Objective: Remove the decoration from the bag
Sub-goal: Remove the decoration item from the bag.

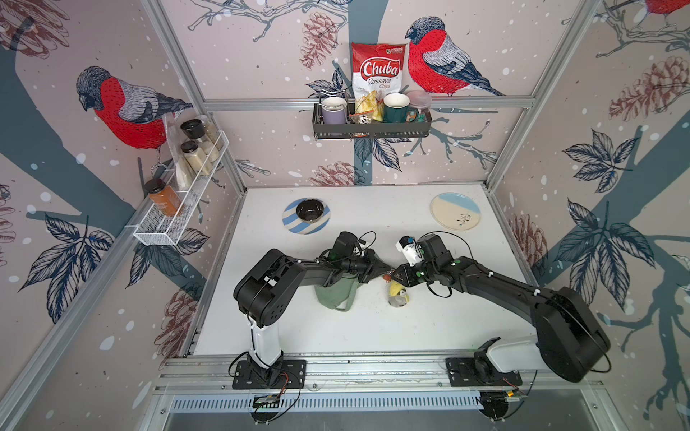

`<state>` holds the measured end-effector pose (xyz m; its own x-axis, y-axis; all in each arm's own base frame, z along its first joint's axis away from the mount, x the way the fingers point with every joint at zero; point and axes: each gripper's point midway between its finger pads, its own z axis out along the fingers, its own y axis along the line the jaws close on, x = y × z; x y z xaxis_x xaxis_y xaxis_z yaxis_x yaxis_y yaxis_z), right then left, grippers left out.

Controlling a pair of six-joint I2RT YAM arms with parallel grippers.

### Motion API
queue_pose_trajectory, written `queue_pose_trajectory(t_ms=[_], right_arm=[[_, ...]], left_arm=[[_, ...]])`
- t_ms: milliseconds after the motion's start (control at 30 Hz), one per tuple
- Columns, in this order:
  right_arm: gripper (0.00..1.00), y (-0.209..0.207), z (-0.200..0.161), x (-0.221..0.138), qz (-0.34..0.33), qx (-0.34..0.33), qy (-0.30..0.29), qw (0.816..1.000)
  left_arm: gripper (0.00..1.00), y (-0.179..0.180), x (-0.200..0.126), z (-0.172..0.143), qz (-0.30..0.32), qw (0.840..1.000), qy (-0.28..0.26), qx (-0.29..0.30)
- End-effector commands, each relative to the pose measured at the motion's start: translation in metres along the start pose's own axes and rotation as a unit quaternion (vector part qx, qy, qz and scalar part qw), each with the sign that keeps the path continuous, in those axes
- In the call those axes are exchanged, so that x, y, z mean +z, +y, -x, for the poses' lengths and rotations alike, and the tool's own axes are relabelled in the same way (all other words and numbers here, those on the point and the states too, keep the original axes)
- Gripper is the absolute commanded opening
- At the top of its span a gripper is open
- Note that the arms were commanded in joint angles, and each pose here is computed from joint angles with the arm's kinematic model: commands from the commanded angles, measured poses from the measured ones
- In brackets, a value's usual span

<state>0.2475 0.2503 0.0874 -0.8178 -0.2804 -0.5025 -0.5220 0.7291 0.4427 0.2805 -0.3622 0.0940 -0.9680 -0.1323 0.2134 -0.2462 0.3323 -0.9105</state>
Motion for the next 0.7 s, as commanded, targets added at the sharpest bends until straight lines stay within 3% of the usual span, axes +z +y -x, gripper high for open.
queue_pose_trajectory(t_ms=[0,133,500,667], right_arm=[[0.2,-0.0001,0.0116,0.0017,-0.014,0.02,-0.017,1.0],[0.16,-0.0014,0.0095,0.0046,-0.03,0.023,-0.011,0.999],[0.35,-0.0069,0.0166,0.0024,-0.06,0.038,-0.015,0.997],[0.37,-0.0097,0.0161,0.0027,-0.079,0.034,-0.013,0.996]], left_arm=[[0.0,-0.0128,0.0007,-0.0051,-0.023,1.0,0.011,0.017],[0.0,-0.0127,0.0013,-0.0057,-0.027,0.999,0.009,0.017],[0.0,-0.014,0.0019,-0.0074,-0.03,0.999,0.008,0.017],[0.0,-0.0152,0.0025,-0.0076,-0.032,0.999,0.008,0.018]])
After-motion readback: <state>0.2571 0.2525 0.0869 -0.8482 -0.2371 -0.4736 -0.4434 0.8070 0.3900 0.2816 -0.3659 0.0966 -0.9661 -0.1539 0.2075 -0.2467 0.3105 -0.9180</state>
